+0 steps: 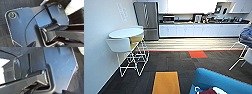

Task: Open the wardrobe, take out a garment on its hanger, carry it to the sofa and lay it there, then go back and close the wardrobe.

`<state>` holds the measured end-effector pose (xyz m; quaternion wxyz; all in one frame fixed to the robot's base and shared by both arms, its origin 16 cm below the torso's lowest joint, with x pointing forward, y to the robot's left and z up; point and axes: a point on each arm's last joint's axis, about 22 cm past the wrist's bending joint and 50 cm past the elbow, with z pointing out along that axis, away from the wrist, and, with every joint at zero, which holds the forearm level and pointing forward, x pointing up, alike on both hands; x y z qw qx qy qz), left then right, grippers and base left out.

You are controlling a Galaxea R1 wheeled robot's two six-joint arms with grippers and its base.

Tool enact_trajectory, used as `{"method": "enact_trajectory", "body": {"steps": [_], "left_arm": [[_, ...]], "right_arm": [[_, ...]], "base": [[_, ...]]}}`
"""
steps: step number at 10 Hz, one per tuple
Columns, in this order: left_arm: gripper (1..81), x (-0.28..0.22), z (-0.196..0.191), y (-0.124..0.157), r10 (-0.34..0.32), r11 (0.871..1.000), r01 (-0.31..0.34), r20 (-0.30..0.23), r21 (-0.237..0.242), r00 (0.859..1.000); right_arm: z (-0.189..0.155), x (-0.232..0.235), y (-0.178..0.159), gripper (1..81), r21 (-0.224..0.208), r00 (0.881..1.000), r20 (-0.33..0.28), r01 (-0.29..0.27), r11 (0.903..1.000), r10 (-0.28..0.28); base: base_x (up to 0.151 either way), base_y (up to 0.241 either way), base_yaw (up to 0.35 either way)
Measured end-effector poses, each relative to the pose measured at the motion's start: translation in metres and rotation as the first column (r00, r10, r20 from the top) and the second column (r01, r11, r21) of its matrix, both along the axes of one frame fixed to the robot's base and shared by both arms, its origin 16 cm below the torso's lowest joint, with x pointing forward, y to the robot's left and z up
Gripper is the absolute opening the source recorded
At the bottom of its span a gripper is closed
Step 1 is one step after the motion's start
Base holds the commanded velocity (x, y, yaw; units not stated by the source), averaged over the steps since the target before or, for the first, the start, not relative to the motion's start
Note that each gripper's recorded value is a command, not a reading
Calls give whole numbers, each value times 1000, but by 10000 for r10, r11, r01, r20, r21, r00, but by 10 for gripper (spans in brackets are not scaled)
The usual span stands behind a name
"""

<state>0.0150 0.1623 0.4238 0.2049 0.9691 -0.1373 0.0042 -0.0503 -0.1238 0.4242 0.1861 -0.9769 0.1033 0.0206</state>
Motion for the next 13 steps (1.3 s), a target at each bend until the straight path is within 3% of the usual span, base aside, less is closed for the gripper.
{"method": "enact_trajectory", "body": {"steps": [13], "left_arm": [[811,0,0,0,0,10000,0,4,4,10000]], "right_arm": [[0,-1,0,811,5,10000,-12,-2,10000,2]], "base": [[0,14,0]]}}
